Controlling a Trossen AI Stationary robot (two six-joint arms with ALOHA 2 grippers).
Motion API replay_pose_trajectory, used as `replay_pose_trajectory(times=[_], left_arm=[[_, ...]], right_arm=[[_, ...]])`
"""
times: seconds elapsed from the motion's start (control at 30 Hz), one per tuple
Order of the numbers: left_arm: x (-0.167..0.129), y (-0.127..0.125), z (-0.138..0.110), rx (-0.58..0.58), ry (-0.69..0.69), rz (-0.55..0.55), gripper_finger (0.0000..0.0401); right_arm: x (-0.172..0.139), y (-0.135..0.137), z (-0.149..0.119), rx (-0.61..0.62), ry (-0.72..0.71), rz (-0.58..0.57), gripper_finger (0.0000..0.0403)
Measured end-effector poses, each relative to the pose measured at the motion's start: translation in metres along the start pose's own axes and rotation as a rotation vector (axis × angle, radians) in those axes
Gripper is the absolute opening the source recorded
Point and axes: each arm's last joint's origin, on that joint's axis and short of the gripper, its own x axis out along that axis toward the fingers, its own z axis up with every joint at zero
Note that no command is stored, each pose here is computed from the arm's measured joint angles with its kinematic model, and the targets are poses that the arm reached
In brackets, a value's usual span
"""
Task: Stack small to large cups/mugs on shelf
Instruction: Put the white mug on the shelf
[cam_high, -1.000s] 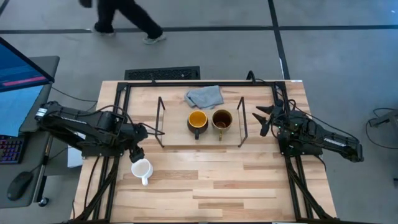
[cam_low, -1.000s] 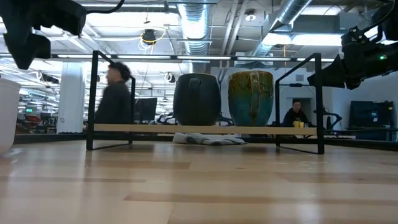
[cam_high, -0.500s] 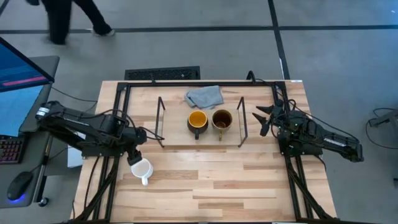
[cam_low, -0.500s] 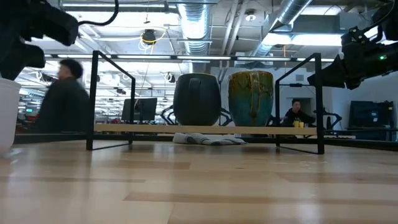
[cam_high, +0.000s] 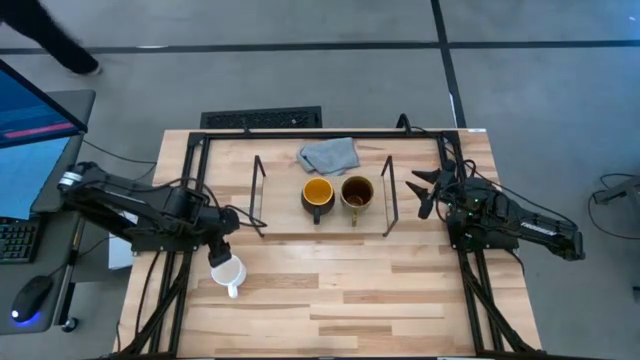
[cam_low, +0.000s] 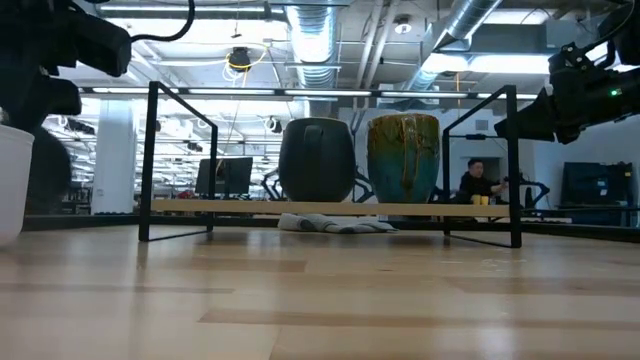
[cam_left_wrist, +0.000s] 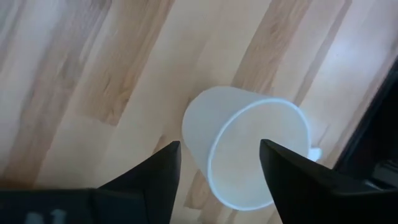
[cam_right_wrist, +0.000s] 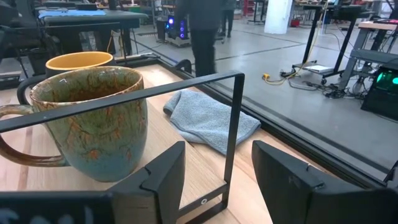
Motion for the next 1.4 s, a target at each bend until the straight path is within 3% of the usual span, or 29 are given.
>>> replay_pose_trajectory(times=[0.33,0.6,0.8,1.07,1.2,1.4], left_arm=[[0.023,-0.007,0.005,0.108,0.109,0.087,0.0196],[0.046,-0.008,0.011,0.091,0.22,0.175,0.0188],[0.059,-0.009,0.013,0.134,0.313,0.174,0.0187],[0.061,-0.008,0.014,0.163,0.313,0.196,0.0186],[0.061,-0.008,0.014,0.165,0.309,0.198,0.0164],[0.061,-0.008,0.015,0.17,0.306,0.199,0.0097]], right_arm=[[0.0,0.0,0.0,0.0,0.0,0.0,0.021],[0.0,0.0,0.0,0.0,0.0,0.0,0.021],[0.0,0.0,0.0,0.0,0.0,0.0,0.021],[0.0,0.0,0.0,0.0,0.0,0.0,0.021],[0.0,0.0,0.0,0.0,0.0,0.0,0.021],[0.0,0.0,0.0,0.0,0.0,0.0,0.021]])
